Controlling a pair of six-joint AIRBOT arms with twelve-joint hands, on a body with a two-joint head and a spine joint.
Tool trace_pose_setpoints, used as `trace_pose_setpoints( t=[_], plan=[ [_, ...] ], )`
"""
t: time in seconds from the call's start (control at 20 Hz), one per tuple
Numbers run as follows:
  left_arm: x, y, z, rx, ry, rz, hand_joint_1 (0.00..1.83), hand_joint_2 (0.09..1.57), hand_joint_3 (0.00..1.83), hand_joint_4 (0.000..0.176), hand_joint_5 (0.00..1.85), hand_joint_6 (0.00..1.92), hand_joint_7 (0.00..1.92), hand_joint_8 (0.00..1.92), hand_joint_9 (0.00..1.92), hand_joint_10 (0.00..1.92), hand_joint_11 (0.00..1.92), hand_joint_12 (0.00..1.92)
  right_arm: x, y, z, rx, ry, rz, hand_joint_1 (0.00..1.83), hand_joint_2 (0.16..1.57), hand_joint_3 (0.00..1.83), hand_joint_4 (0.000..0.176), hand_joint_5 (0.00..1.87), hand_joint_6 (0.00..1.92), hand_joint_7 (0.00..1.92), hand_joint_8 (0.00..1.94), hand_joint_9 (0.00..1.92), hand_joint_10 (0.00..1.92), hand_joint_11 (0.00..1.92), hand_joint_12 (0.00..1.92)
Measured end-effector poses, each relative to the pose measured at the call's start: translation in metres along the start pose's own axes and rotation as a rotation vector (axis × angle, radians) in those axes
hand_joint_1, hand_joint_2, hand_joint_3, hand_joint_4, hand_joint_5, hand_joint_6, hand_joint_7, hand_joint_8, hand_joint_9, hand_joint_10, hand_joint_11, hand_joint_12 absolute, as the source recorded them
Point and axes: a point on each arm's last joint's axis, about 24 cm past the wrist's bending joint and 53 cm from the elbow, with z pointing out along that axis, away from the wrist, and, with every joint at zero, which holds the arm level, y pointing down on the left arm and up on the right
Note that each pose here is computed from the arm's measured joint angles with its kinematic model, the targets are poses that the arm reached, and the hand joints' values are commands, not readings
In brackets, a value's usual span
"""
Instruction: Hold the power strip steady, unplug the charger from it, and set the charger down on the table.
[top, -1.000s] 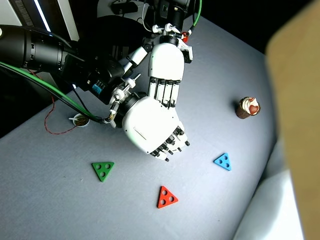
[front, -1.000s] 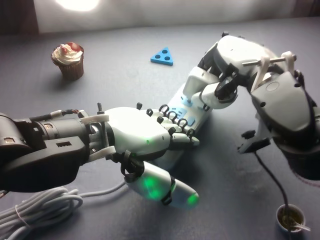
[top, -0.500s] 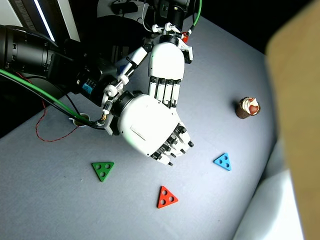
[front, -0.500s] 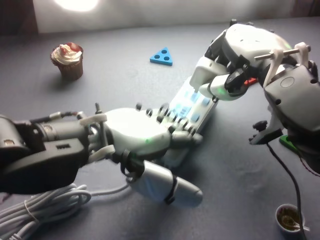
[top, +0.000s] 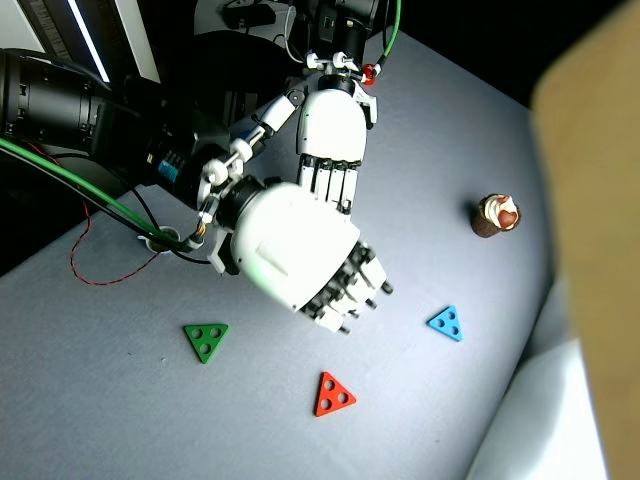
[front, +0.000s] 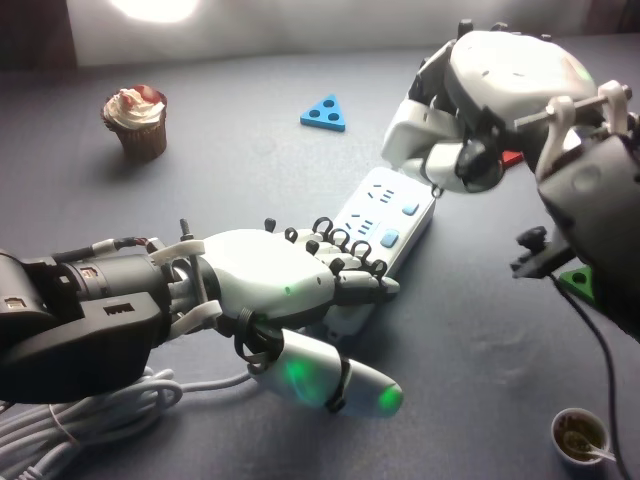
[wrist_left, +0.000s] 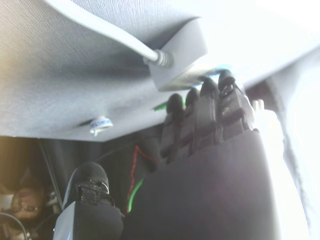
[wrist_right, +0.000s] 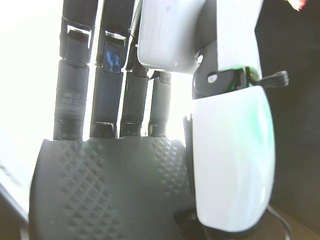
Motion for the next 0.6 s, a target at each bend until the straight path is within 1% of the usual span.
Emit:
trace_pose_setpoints(
  t=[0.1, 0.15, 0.2, 0.25, 0.3, 0.35, 0.4, 0.45, 0.55, 0.6],
  plan=[
    [-0.001, 0.000, 0.000, 0.000, 0.000, 0.001, 0.02, 1.04, 0.00, 0.000, 0.16, 0.00, 0.16, 0.00, 0.13, 0.00, 0.08, 0.09, 0.004, -0.004, -0.005, -0.004, 0.019, -0.080, 1.25, 1.05, 0.00, 0.021, 1.06, 0.83, 1.20, 0.63, 1.25, 0.01, 1.01, 0.54],
    [-0.002, -0.001, 0.000, 0.000, -0.002, 0.001, 0.00, 1.05, 0.00, 0.000, 0.16, 0.00, 0.16, 0.00, 0.12, 0.00, 0.07, 0.09, 0.006, -0.007, -0.008, -0.004, 0.035, -0.157, 1.25, 1.05, 0.00, 0.022, 1.07, 0.81, 1.19, 0.65, 1.25, 0.01, 1.00, 0.54],
    [-0.002, -0.001, 0.000, -0.003, 0.000, 0.002, 0.00, 1.05, 0.00, 0.000, 0.15, 0.00, 0.14, 0.00, 0.11, 0.00, 0.06, 0.08, 0.009, -0.008, -0.009, -0.008, 0.057, -0.221, 1.25, 1.05, 0.00, 0.017, 1.06, 0.83, 1.20, 0.64, 1.25, 0.01, 1.01, 0.54],
    [-0.002, 0.000, 0.000, -0.003, 0.001, 0.002, 0.00, 1.05, 0.00, 0.000, 0.15, 0.00, 0.14, 0.00, 0.11, 0.00, 0.06, 0.08, 0.013, -0.006, -0.011, -0.027, 0.072, -0.282, 1.24, 1.07, 0.00, 0.015, 1.02, 0.89, 1.15, 0.73, 1.23, 0.01, 0.98, 0.55],
    [-0.002, 0.000, 0.000, -0.003, 0.001, 0.002, 0.00, 1.05, 0.00, 0.000, 0.15, 0.00, 0.14, 0.00, 0.12, 0.00, 0.06, 0.08, 0.017, -0.005, -0.014, -0.052, 0.090, -0.331, 1.25, 1.06, 0.00, 0.014, 1.04, 0.86, 1.17, 0.69, 1.24, 0.01, 1.00, 0.55],
    [-0.002, -0.001, 0.000, -0.003, 0.001, 0.002, 0.00, 1.05, 0.00, 0.000, 0.15, 0.00, 0.14, 0.00, 0.11, 0.00, 0.06, 0.08, 0.025, -0.002, -0.020, -0.100, 0.122, -0.397, 1.25, 1.06, 0.00, 0.021, 1.06, 0.83, 1.17, 0.70, 1.24, 0.00, 1.00, 0.55],
    [-0.002, -0.001, 0.000, -0.004, 0.001, 0.005, 0.00, 1.05, 0.00, 0.000, 0.15, 0.00, 0.15, 0.00, 0.12, 0.00, 0.07, 0.08, 0.034, 0.001, -0.027, -0.159, 0.156, -0.465, 1.36, 1.05, 0.00, 0.000, 1.04, 0.82, 1.14, 0.65, 1.11, 0.76, 0.99, 0.55],
    [-0.002, -0.001, 0.000, -0.005, 0.003, 0.005, 0.00, 1.05, 0.00, 0.000, 0.15, 0.00, 0.15, 0.00, 0.12, 0.00, 0.07, 0.08, 0.043, 0.004, -0.032, -0.206, 0.185, -0.518, 1.38, 1.06, 0.00, 0.000, 1.02, 0.85, 1.12, 0.67, 1.08, 0.94, 1.00, 0.56],
    [-0.003, -0.001, 0.000, -0.005, 0.003, 0.007, 0.01, 1.05, 0.00, 0.000, 0.15, 0.00, 0.15, 0.00, 0.12, 0.00, 0.06, 0.08, 0.053, 0.010, -0.040, -0.280, 0.213, -0.601, 1.39, 1.06, 0.00, 0.000, 1.01, 0.87, 1.12, 0.65, 1.07, 0.98, 1.00, 0.56],
    [-0.004, -0.002, 0.000, -0.006, 0.004, 0.007, 0.01, 1.05, 0.00, 0.000, 0.15, 0.00, 0.15, 0.01, 0.12, 0.01, 0.07, 0.08, 0.056, 0.011, -0.042, -0.299, 0.219, -0.621, 1.39, 1.06, 0.00, 0.000, 0.99, 0.91, 1.10, 0.68, 1.06, 1.00, 0.99, 0.55]
  ],
)
